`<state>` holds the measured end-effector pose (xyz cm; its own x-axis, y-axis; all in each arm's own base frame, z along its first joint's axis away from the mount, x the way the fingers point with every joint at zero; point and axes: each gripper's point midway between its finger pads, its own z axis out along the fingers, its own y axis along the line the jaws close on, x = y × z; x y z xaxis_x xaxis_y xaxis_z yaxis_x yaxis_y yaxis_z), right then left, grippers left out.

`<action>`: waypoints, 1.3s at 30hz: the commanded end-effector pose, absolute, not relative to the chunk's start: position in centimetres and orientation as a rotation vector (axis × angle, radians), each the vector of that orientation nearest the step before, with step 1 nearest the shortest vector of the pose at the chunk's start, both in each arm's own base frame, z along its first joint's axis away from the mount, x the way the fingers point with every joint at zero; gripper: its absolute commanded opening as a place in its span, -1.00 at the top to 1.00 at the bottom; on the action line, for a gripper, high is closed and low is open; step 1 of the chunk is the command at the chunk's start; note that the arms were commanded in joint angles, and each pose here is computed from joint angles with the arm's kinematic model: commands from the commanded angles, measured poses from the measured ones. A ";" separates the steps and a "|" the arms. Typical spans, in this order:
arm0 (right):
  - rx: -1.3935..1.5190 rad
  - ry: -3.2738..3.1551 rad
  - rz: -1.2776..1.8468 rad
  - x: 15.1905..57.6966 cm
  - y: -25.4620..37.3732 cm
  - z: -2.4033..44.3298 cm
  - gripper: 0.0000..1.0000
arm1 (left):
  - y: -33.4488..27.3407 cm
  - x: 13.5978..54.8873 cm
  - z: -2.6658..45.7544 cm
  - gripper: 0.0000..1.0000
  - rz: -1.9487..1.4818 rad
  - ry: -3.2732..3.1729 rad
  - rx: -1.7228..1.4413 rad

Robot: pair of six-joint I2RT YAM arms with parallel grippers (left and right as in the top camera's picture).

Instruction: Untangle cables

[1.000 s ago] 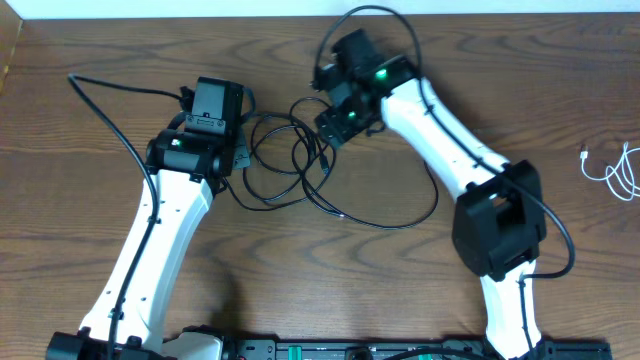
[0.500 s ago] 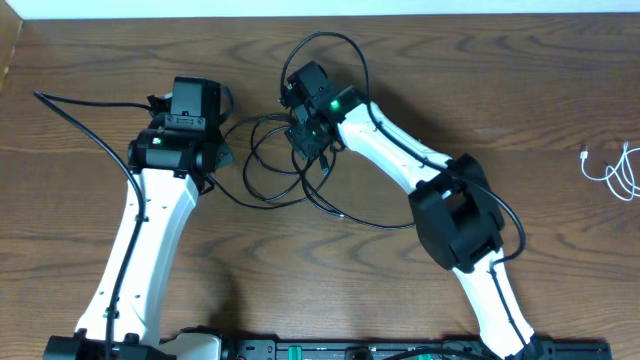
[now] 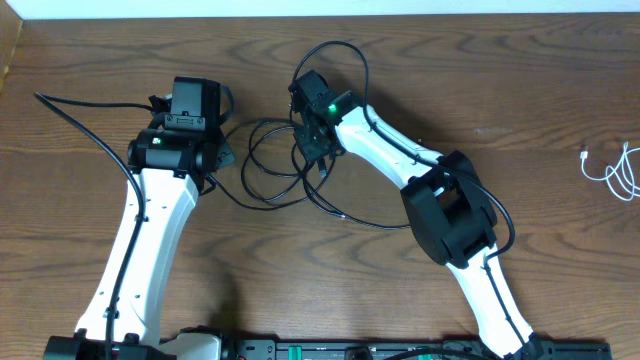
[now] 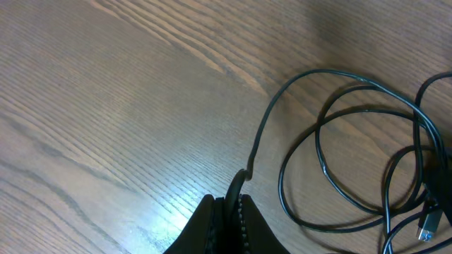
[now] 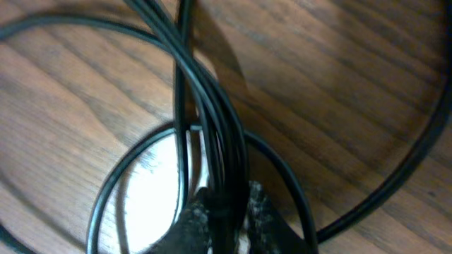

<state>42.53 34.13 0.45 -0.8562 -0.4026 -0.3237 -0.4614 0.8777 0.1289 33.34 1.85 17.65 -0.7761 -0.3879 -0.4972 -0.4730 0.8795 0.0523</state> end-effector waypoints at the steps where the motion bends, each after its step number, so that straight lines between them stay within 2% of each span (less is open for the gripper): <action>1: -0.593 2.840 0.260 41.4 33.5 -1.8 0.94 | 2.0 33.2 17.3 0.85 0.245 2.567 -0.652; 4: -0.557 2.852 0.250 41.8 32.1 -0.3 0.98 | 2.0 33.2 17.3 0.85 0.245 2.568 -0.652; 8: -0.451 2.849 0.186 43.2 28.0 4.1 0.98 | 2.0 33.3 17.3 0.85 0.246 2.566 -0.652; 17: -0.046 2.634 0.144 47.3 13.9 18.9 0.98 | 2.9 34.2 18.1 0.85 0.298 2.498 -0.659; 22: 0.166 2.533 0.109 47.4 5.8 23.9 0.98 | 3.7 34.6 18.7 0.85 0.346 2.449 -0.671; 26: 0.331 2.528 0.014 46.4 -0.3 24.6 0.98 | 3.6 35.0 18.9 0.85 0.337 2.432 -0.673; 30: 0.654 2.506 -0.137 44.5 -7.7 24.2 0.98 | 3.7 35.0 18.9 0.85 0.338 2.433 -0.672; 39: 1.161 2.346 -0.165 39.8 -20.7 23.9 0.98 | 7.9 34.6 19.6 0.85 0.447 2.346 -0.814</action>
<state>41.80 -16.49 23.67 -0.6297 0.6024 -0.4905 0.6473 0.7560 0.0976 35.18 4.54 19.28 -0.6832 -0.4025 -0.6093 -0.5500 0.8325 0.0668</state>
